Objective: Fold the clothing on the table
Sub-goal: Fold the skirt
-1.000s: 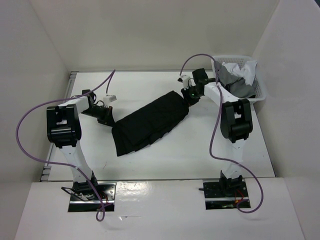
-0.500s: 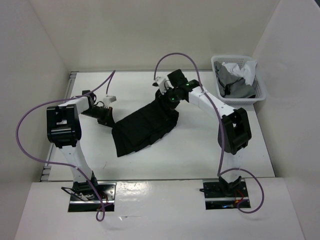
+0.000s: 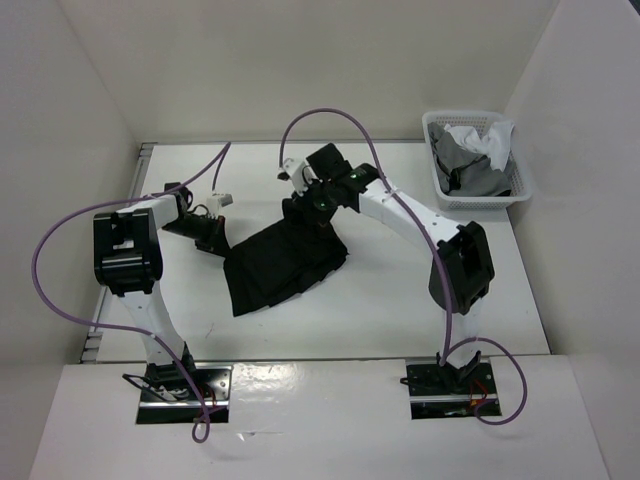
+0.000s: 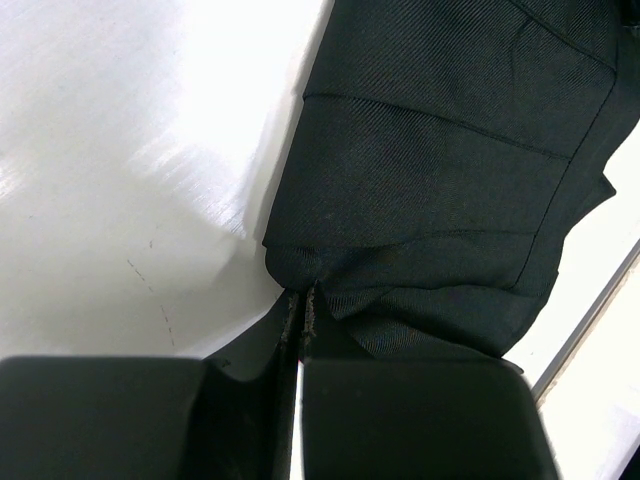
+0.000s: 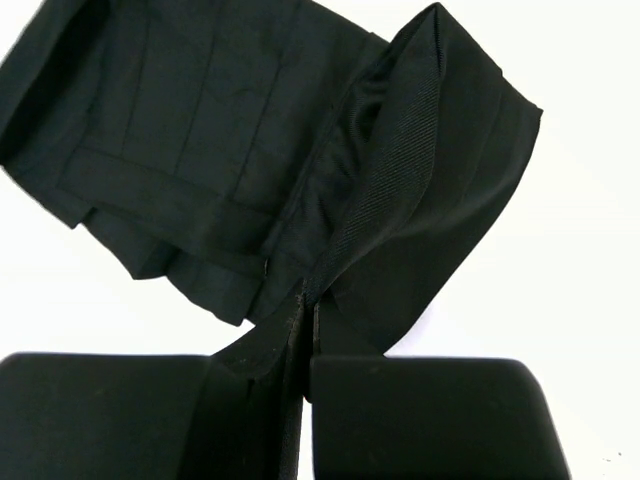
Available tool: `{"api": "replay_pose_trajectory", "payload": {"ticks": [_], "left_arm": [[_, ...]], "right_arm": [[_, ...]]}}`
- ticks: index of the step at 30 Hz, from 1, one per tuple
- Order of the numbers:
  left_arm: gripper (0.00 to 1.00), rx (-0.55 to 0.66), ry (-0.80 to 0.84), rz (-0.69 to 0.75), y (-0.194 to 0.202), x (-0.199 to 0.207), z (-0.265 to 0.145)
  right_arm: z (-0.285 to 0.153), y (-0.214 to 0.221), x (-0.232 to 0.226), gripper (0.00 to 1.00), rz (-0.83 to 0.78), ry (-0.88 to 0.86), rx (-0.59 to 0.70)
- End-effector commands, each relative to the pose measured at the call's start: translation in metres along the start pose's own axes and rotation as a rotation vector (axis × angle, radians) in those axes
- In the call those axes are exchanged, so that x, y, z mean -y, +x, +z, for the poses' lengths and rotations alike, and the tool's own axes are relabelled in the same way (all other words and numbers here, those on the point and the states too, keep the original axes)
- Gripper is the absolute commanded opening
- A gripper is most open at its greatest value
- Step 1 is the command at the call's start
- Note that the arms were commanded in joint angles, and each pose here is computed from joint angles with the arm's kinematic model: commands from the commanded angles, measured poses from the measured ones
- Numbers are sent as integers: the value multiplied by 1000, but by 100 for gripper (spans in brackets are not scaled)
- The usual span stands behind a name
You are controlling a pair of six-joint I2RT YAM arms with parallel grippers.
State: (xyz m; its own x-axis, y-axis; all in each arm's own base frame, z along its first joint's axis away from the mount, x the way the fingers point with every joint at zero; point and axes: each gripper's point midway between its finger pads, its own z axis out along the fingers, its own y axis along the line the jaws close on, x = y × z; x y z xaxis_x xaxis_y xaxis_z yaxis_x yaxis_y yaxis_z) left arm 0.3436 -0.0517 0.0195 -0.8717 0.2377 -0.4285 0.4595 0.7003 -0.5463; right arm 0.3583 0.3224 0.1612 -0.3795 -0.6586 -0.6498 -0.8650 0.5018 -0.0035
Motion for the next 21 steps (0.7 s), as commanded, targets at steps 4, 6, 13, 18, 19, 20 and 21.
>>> {"api": "replay_pose_trajectory", "payload": {"ticks": [4,6,13,18,19,20,21], "left_arm": [[0,27,26,32,-5,9,-4],[0,27,26,32,-5,9,-4],[0,27,26,32,-5,9,-4],[0,27,26,32,-5,9,-4],[0,27,26,32,-5,9,-4],[0,32,34,32,-6,10,-4],[0,32,34,32,-6,10,-4]], "right_arm": [[10,10,7,0,-14,88,-28],[18,25,9,0,-9,99,-66],[48,70,16,5,-16,176,-200],[67,91,4,29,-16,148,-256],[70,94,4,34,-6,146,-265],[72,98,4,37,-5,144,-274],[74,96,-2,45,-12,129,-271]]}}
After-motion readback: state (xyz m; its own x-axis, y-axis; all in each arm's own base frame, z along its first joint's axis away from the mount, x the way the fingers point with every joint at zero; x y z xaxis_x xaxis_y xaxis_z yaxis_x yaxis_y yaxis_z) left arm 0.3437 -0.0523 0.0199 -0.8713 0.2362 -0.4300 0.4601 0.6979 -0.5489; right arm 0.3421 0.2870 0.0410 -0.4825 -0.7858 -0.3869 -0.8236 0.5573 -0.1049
